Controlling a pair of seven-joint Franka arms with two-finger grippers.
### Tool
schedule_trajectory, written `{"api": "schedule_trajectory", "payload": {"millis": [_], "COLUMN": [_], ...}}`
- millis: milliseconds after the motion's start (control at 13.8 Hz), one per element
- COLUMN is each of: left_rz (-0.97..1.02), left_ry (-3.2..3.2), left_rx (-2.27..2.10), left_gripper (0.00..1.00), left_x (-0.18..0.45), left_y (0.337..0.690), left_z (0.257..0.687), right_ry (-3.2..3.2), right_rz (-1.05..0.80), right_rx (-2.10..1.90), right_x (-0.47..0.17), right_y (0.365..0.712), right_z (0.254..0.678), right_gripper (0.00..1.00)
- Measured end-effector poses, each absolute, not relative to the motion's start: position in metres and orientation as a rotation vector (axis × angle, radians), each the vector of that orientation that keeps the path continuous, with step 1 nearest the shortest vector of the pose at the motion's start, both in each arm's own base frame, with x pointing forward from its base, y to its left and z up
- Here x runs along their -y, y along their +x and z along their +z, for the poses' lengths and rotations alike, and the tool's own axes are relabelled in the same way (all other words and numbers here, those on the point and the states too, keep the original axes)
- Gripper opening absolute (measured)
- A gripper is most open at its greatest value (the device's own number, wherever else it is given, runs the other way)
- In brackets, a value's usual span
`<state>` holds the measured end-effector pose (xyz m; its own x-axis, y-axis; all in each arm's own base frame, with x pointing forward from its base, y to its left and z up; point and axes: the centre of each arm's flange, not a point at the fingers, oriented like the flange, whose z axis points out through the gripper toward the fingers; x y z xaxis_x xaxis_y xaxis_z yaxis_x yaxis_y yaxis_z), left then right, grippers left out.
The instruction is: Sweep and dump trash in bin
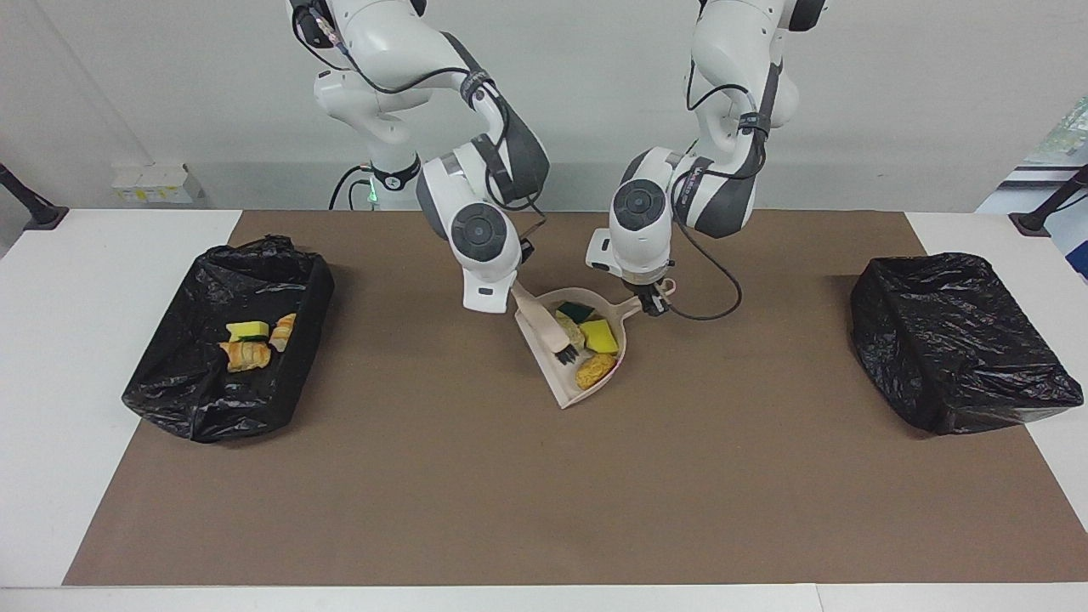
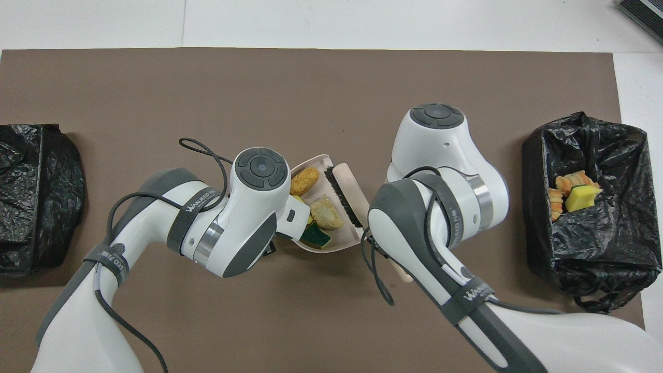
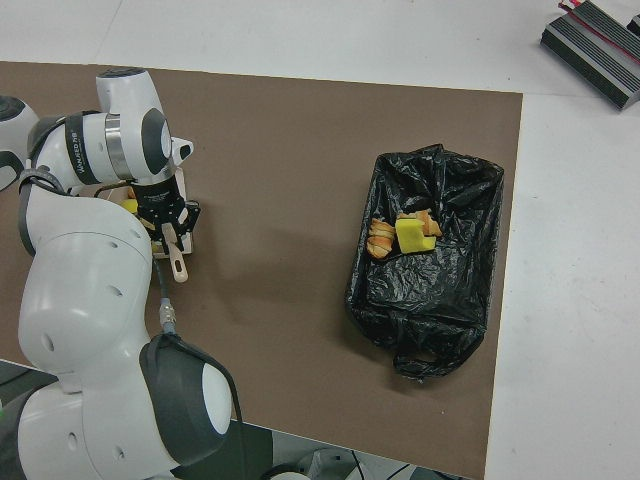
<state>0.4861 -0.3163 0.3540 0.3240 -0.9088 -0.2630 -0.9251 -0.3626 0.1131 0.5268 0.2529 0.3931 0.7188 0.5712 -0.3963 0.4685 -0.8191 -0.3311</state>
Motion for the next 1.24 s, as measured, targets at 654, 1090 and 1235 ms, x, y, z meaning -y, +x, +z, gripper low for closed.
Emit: {"api": "schedule_trajectory", "payload": {"millis": [654, 1090, 1235], "left_rz": [0.216, 0.097, 0.076], "left_ry": [-2.429, -2.344, -2.300], "left_rx": [-1.924, -1.973, -1.959], "left_gripper": [0.32, 0.32, 0.32], "left_x": [0.208, 0.073, 0.023], "left_y": [0.492, 0.516, 0.528], "left_z": [0.427, 0.488, 0.507], "right_ry": [-2.935, -3.039, -3.067], "right_rz": [0.938, 0.950, 0.939], "right_rx": [0.250, 0.116, 0.124], "right_x": [-0.137, -0.120, -0.155], "right_y": [0.520, 0.471, 0.447], "right_z": [0.397, 0.368, 0.369], "right_gripper": [0.26, 0.26, 0.26]}}
